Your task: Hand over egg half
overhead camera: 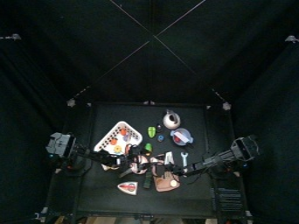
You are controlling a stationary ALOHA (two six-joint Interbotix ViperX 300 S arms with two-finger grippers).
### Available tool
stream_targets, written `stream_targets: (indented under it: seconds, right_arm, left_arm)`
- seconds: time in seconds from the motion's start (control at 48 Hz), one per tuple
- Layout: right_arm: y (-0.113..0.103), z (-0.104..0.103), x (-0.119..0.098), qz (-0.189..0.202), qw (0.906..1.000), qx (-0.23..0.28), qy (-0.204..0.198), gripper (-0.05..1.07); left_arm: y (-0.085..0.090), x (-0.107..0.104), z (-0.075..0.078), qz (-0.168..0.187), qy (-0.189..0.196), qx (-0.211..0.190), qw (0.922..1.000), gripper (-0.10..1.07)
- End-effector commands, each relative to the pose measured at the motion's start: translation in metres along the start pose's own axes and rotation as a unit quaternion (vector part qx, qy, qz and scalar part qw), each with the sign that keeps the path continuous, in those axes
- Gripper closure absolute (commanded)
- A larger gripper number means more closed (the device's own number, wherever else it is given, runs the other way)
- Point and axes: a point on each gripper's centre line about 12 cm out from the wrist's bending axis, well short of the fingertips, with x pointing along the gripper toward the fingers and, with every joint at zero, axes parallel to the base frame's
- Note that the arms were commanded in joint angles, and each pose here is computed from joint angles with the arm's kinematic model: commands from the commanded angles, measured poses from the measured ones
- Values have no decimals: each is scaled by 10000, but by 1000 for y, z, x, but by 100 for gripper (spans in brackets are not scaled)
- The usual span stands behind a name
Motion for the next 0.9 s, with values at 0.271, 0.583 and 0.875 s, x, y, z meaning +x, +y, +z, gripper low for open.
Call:
stream_targets:
  seconds: [0.271, 0.583, 0.875]
  right_arm:
    - [-6, 9, -8, -35, 9998, 76, -169, 26]
    - [-6, 10, -8, -28, 9998, 65, -186, 26]
    - [-5, 10, -8, -30, 9998, 38, -194, 26]
  left_arm:
    - [-11, 14, 10, -237, -208, 131, 9994, -4]
    - [-14, 21, 2, -336, -129, 224, 9991, -3]
    - [-13, 22, -3, -331, -61, 141, 9993, -3]
